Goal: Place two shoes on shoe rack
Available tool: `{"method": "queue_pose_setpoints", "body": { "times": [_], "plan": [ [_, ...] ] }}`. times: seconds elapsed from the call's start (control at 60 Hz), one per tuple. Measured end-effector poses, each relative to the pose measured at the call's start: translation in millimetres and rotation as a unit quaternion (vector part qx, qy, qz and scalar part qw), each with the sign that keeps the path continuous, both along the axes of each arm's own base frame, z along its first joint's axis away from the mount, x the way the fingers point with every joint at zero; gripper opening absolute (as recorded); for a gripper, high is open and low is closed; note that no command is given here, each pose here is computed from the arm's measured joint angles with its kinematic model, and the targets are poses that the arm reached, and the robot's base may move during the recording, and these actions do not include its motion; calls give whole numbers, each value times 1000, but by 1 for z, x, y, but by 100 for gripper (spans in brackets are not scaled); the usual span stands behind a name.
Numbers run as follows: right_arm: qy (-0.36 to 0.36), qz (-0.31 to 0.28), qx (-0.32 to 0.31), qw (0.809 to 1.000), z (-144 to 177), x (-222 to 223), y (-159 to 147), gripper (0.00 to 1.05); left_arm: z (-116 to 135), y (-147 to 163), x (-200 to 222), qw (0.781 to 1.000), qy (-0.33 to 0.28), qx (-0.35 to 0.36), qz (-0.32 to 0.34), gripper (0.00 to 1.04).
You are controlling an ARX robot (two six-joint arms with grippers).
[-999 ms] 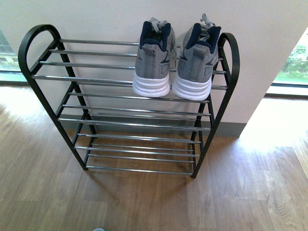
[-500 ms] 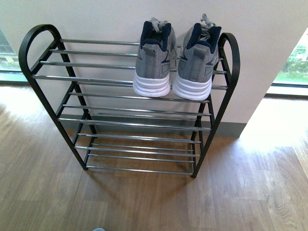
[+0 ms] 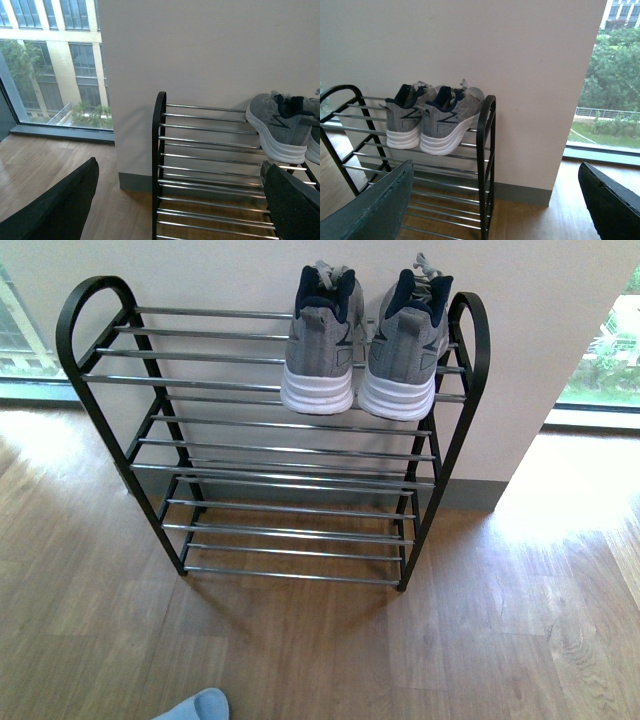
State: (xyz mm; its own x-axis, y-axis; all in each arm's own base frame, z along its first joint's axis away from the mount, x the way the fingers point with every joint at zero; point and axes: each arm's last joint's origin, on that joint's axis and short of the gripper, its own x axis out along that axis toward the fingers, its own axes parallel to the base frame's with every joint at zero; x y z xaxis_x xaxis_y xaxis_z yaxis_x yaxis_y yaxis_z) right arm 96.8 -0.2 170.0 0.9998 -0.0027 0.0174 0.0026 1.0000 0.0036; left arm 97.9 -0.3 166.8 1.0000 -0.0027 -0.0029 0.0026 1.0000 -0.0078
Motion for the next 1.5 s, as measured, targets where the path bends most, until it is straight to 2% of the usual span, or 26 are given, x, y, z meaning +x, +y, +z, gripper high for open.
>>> {"method": "queue_pose_setpoints", "body": {
  "times": [1.499],
  "plan": [
    [1, 2, 0, 1000, 0, 0, 0, 95, 0, 0, 0, 1000, 0, 0, 2, 95]
  ]
}}
